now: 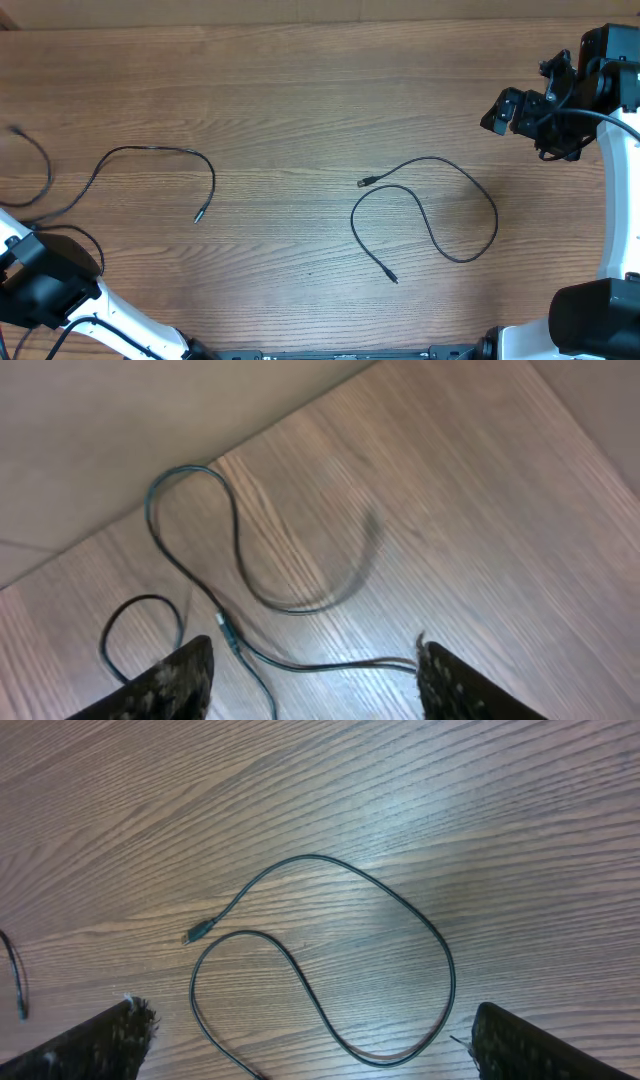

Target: Untangle cables

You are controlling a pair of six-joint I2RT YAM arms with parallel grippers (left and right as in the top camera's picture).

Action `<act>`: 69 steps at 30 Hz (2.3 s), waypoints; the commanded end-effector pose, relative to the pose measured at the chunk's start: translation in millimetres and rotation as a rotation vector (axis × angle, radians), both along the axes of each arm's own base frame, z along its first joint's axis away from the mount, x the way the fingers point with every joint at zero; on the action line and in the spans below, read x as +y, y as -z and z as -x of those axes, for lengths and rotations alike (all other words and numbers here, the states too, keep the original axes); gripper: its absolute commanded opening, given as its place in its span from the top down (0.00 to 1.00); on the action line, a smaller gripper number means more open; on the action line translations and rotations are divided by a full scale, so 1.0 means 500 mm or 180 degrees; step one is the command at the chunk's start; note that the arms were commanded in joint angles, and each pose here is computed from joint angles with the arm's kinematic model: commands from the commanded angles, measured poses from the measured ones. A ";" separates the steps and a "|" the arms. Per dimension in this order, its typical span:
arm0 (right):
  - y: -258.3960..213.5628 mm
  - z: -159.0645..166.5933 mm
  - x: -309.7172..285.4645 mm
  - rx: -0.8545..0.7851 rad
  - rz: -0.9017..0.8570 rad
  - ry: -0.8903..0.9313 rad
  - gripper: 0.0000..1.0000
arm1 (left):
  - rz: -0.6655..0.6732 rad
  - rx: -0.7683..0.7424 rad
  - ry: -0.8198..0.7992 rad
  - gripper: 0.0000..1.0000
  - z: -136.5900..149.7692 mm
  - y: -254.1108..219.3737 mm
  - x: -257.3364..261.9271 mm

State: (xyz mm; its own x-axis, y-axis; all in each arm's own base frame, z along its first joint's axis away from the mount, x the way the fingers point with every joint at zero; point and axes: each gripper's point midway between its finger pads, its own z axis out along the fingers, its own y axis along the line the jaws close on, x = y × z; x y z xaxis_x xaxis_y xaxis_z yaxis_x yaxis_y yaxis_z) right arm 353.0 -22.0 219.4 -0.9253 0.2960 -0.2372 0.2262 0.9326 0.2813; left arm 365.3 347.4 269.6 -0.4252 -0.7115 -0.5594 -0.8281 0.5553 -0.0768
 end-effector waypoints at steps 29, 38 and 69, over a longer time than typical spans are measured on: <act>0.010 0.039 -0.205 0.0167 0.0254 0.1469 0.00 | 0.0535 0.0796 0.6605 0.08 -0.087 0.175 -1.135; 0.007 0.068 -0.283 0.0105 0.0175 0.1711 0.00 | 0.0589 0.1204 0.8013 0.11 0.062 0.310 -1.361; -0.013 0.108 -0.407 -0.0256 -0.0061 0.2136 0.00 | -0.0585 0.1319 0.8545 0.10 0.282 0.531 -1.648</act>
State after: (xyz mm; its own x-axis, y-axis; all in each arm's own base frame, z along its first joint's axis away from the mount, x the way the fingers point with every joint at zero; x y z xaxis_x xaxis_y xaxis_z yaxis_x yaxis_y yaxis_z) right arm 297.5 -225.8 226.2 -0.5178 0.8057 -0.2877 0.7402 0.5905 0.3217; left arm 230.3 -487.0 38.0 0.1863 0.9218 -0.3401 0.9770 -0.2102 -0.0347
